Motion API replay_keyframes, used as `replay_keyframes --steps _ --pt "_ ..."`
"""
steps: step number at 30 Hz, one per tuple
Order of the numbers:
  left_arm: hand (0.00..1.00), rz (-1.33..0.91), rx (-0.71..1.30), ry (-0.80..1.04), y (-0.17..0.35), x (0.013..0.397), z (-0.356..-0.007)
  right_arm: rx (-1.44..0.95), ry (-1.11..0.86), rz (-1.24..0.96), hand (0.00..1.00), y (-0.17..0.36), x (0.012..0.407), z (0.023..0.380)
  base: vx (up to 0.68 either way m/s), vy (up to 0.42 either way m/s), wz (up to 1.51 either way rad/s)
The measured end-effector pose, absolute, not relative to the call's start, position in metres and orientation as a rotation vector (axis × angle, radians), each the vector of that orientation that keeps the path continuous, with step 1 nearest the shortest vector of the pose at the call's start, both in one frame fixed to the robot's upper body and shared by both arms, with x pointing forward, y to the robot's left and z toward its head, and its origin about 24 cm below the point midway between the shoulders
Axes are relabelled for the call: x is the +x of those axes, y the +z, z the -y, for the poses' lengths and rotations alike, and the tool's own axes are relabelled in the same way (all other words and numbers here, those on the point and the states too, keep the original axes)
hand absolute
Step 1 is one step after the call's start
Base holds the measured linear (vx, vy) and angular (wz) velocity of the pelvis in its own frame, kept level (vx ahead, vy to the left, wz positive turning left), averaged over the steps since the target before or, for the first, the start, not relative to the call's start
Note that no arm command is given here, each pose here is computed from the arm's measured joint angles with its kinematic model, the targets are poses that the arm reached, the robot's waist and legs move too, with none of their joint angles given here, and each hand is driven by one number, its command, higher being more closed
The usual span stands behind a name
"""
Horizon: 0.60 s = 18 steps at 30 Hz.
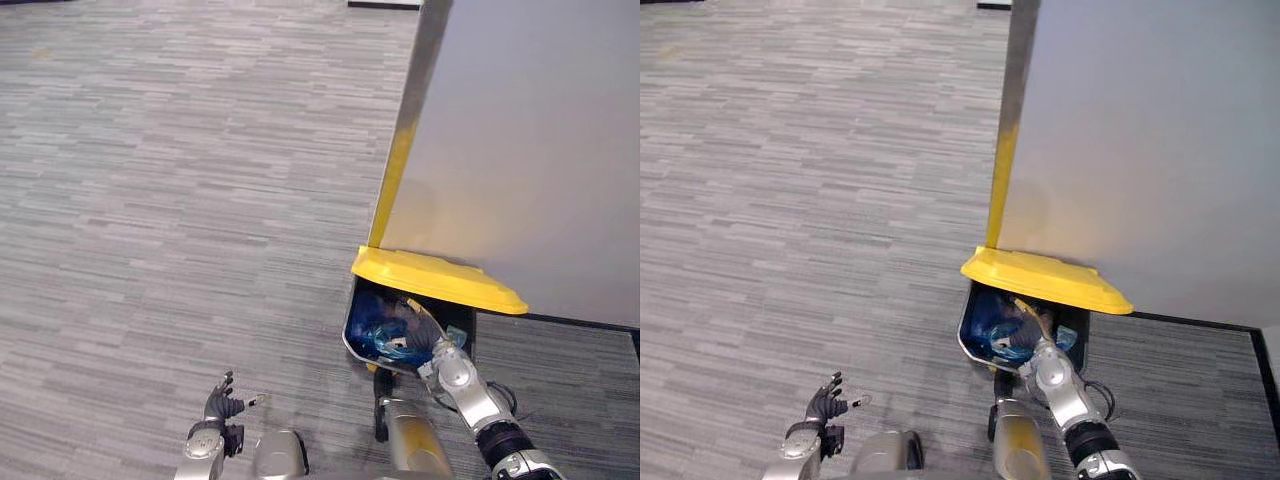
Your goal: Gather rubbish on tea table into small bin, then transfer packed bag to large trash can.
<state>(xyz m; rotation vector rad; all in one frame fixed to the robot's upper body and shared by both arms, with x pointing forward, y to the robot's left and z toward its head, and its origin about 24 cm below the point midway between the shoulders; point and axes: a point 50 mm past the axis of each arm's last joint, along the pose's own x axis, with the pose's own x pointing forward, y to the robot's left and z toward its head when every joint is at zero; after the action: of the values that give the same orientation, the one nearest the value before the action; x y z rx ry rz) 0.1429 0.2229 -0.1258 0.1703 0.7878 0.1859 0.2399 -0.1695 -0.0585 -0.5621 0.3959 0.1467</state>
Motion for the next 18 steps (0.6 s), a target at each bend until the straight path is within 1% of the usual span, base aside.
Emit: replay_keyframes --steps 3,6,7,10,11,12,15,18 --pt "0.0 -0.782 0.162 0.184 -0.126 0.145 -0.22 -0.459 0.104 -0.458 0.0 -0.071 0.222 0.169 -0.12 -0.003 -0.16" --pt "0.0 -0.789 0.128 0.207 -0.128 0.143 -0.215 -0.368 0.058 -0.521 0.0 -0.084 0.203 0.166 -0.2 -0.114 -0.15" --pt "0.0 -0.805 0.125 0.213 -0.13 0.138 -0.214 -0.316 0.032 -0.571 0.0 -0.093 0.188 0.165 -0.09 -0.105 0.03" --pt "0.0 -0.832 0.131 0.231 -0.133 0.128 -0.217 -0.246 0.013 -0.687 0.0 -0.113 0.16 0.159 -0.02 -0.218 -0.14" --pt "0.0 -0.836 0.112 0.223 -0.134 0.129 -0.209 -0.24 -0.005 -0.707 0.0 -0.116 0.158 0.163 -0.04 -0.188 -0.58" --pt "0.0 -0.837 0.064 0.205 -0.137 0.13 -0.192 -0.242 -0.041 -0.759 0.0 -0.123 0.152 0.175 -0.07 -0.092 -0.61" --pt "0.0 -0.829 0.048 0.199 -0.136 0.133 -0.185 -0.233 -0.096 -0.852 0.0 -0.135 0.137 0.189 -0.04 -0.029 -0.42" --pt "0.0 -0.833 0.053 0.196 -0.137 0.136 -0.186 -0.241 -0.133 -0.874 0.0 -0.136 0.131 0.198 -0.01 -0.014 -0.11"
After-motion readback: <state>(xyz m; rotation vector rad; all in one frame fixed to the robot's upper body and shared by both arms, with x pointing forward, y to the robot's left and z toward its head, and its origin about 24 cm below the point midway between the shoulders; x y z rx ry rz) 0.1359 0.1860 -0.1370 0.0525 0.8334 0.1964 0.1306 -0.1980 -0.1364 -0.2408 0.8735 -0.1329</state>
